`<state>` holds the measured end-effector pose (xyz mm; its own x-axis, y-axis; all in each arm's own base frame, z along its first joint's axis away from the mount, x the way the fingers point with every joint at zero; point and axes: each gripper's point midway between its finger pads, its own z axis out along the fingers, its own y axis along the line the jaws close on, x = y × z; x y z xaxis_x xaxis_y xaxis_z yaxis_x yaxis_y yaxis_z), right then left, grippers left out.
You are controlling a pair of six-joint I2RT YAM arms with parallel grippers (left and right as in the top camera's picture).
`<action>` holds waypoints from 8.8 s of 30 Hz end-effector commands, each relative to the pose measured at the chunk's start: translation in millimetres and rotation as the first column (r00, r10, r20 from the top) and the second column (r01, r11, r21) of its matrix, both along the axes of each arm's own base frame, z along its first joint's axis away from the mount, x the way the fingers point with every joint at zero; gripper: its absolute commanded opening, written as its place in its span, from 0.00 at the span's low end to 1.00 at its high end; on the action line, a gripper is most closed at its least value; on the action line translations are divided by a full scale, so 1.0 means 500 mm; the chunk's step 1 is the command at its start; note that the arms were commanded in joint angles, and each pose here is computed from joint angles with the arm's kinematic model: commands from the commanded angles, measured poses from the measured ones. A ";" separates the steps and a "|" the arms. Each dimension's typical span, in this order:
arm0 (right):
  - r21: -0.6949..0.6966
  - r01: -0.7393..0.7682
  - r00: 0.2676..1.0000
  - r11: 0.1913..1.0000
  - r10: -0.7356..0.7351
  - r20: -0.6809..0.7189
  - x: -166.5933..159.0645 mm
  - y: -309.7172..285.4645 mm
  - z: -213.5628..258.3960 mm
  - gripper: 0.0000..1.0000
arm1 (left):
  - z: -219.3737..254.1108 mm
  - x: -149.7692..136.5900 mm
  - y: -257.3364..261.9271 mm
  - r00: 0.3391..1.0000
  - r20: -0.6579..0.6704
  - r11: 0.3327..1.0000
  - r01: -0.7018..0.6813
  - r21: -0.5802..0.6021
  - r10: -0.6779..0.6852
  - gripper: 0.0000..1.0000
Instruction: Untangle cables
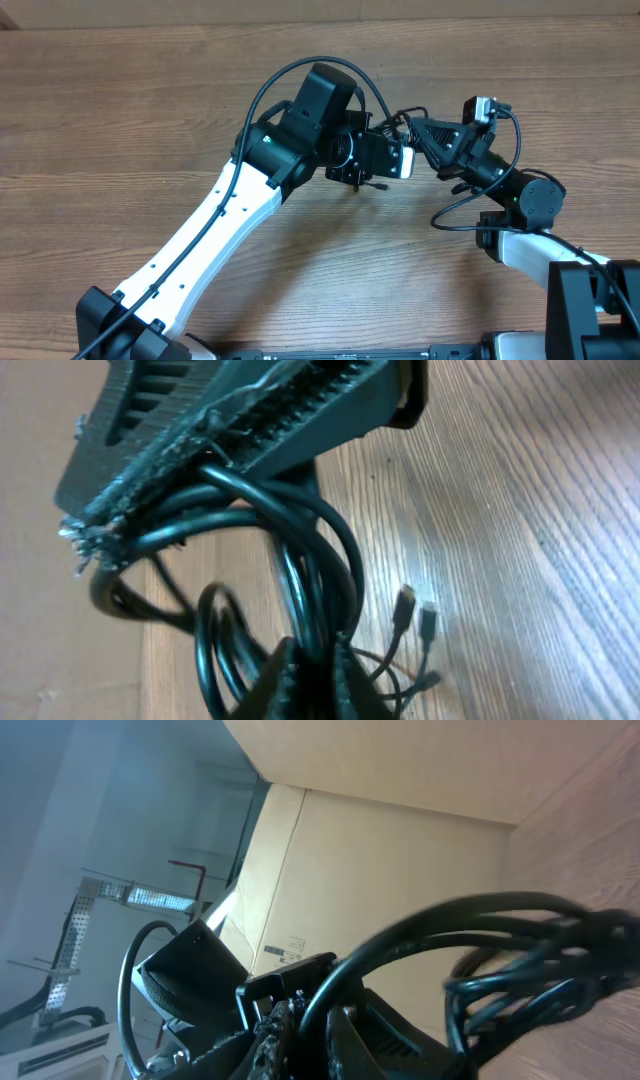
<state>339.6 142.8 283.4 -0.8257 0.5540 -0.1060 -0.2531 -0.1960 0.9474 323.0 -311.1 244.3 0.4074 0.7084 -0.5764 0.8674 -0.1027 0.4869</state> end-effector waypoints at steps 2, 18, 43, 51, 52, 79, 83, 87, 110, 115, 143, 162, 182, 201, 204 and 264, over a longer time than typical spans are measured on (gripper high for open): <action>0.011 0.017 0.998 1.000 -0.018 0.062 -0.003 -0.006 0.025 0.07 | -0.015 0.004 0.003 1.000 -0.014 1.000 -0.012 0.021 0.012 0.04; 0.006 0.022 0.998 1.000 -0.023 0.053 0.001 -0.007 0.020 0.07 | -0.018 0.011 0.010 0.999 -0.013 0.998 -0.044 0.035 0.044 0.04; -0.097 0.108 0.992 0.989 -0.114 -0.054 0.052 -0.039 -0.061 0.07 | -0.021 0.023 0.020 0.991 -0.042 0.991 -0.128 0.040 0.129 0.04; -0.116 0.118 0.988 0.986 -0.128 -0.091 0.060 -0.048 -0.082 0.07 | -0.021 0.023 0.020 0.991 -0.043 0.991 -0.128 0.040 0.129 0.04; -0.115 0.117 0.987 0.986 -0.128 -0.092 0.060 -0.048 -0.082 0.07 | -0.021 0.023 0.020 0.991 -0.043 0.991 -0.128 0.040 0.130 0.04; -0.299 0.237 0.960 0.924 -0.176 0.217 0.061 -0.063 -0.087 0.91 | -0.027 -0.018 0.026 0.989 -0.117 0.995 -0.085 0.052 0.091 0.04; -0.343 0.281 0.934 0.897 -0.172 0.313 0.061 -0.063 -0.087 0.91 | -0.008 -0.052 0.025 0.976 -0.206 0.997 -0.077 0.002 0.076 0.04; -0.370 0.313 0.911 0.875 -0.165 0.379 0.061 -0.063 -0.087 0.91 | 0.039 -0.072 0.033 0.928 -0.355 0.981 -0.164 -0.102 0.118 0.04; -0.423 0.292 0.751 0.858 0.069 0.657 -0.015 -0.020 -0.050 0.91 | 0.177 -0.106 0.060 0.913 -0.393 0.916 -0.058 -0.397 -0.113 0.04; -0.427 0.286 0.678 0.858 0.134 0.723 -0.046 -0.009 -0.035 0.91 | 0.182 -0.105 0.060 0.914 -0.387 0.911 -0.050 -0.409 -0.123 0.04; -0.426 0.287 0.643 0.858 0.158 0.750 -0.059 -0.005 -0.028 0.90 | 0.152 -0.115 0.034 0.849 -0.489 0.904 -0.034 -0.427 -0.199 0.04; -0.423 0.292 0.644 0.858 0.151 0.750 -0.057 -0.006 -0.026 0.45 | 0.142 -0.135 -0.003 0.843 -0.481 0.906 0.017 -0.423 -0.240 0.04; -0.413 0.306 0.646 0.858 0.132 0.752 -0.052 -0.009 -0.023 0.58 | 0.138 -0.144 -0.001 0.827 -0.507 0.908 0.013 -0.418 -0.245 0.04; -0.410 0.311 0.646 0.858 0.125 0.753 -0.050 -0.010 -0.022 0.38 | 0.120 -0.143 -0.012 0.812 -0.528 0.914 0.014 -0.406 -0.248 0.04; -0.410 0.311 0.646 0.858 0.126 0.753 -0.050 -0.010 -0.022 0.34 | 0.114 -0.141 -0.015 0.809 -0.533 0.915 0.014 -0.404 -0.248 0.04; -0.406 0.315 0.649 0.858 0.117 0.751 -0.048 -0.011 -0.020 0.09 | 0.004 0.072 0.129 0.703 -0.493 0.793 -0.607 -0.042 0.513 0.04</action>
